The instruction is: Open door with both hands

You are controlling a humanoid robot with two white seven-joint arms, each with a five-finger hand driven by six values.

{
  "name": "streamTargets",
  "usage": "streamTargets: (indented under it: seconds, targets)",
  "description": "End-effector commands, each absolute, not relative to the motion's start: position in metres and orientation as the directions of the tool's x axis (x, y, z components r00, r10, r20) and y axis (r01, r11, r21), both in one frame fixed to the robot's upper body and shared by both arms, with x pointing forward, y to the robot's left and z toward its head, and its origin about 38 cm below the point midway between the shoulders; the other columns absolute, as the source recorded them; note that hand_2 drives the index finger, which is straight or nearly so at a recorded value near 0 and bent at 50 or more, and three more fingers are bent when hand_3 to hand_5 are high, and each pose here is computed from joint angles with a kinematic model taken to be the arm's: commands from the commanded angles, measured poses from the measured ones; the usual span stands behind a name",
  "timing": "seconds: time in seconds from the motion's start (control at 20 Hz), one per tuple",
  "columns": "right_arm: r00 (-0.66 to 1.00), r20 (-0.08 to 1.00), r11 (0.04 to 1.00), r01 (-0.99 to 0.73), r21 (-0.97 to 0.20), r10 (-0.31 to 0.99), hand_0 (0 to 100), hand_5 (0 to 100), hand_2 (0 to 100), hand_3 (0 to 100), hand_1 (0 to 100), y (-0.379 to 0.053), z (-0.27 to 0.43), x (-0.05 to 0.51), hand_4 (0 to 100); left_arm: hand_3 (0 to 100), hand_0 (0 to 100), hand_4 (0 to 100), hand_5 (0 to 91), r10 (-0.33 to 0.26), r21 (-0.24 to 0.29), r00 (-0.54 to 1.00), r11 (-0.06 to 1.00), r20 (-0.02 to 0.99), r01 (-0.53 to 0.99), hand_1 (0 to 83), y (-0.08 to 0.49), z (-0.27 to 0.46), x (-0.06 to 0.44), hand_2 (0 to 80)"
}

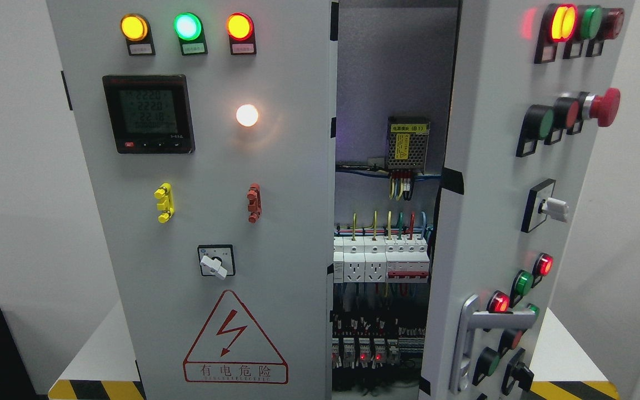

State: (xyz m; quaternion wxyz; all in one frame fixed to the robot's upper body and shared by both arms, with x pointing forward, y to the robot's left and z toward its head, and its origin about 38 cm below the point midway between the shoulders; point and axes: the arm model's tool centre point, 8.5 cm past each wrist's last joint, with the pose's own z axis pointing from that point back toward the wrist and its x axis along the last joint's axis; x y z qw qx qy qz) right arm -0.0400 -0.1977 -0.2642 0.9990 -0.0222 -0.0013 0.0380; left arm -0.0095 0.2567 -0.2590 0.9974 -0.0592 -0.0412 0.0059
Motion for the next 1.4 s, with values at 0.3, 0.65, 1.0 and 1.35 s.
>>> streamTargets:
  seconds: [0.3, 0.65, 1.0, 1.35]
  targets:
    - [0.998, 0.0, 0.997, -0.065, -0.044, 0.065, 0, 0, 0, 0, 0, -0.198, -0.264, -0.04, 0, 0, 0, 0, 0.0, 0.022, -0.109, 0.996, 0.994, 0.088, -0.012, 0.0, 0.265, -0.258, -0.007, 0.0]
    - [0.998, 0.0, 0.997, -0.065, -0.044, 0.065, 0, 0, 0, 0, 0, -0.198, -0.264, -0.04, 0, 0, 0, 0, 0.0, 0.011, -0.1, 0.968, 0.995, 0.252, 0.015, 0.0, 0.278, -0.257, 0.056, 0.0]
    - [0.998, 0.0, 0.997, -0.065, -0.044, 0.065, 0, 0, 0, 0, 0, -0.198, -0.264, -0.04, 0, 0, 0, 0, 0.0, -0.035, -0.07, 0.893, 0.995, 0.449, 0.075, 0.0, 0.296, -0.24, 0.125, 0.0]
    - [0.998, 0.0, 0.997, -0.065, -0.044, 0.065, 0, 0, 0, 0, 0, -0.198, -0.264, -0.04, 0, 0, 0, 0, 0.0, -0.118, -0.026, 0.735, 0.983, 0.668, 0.181, 0.0, 0.305, -0.196, 0.184, 0.0]
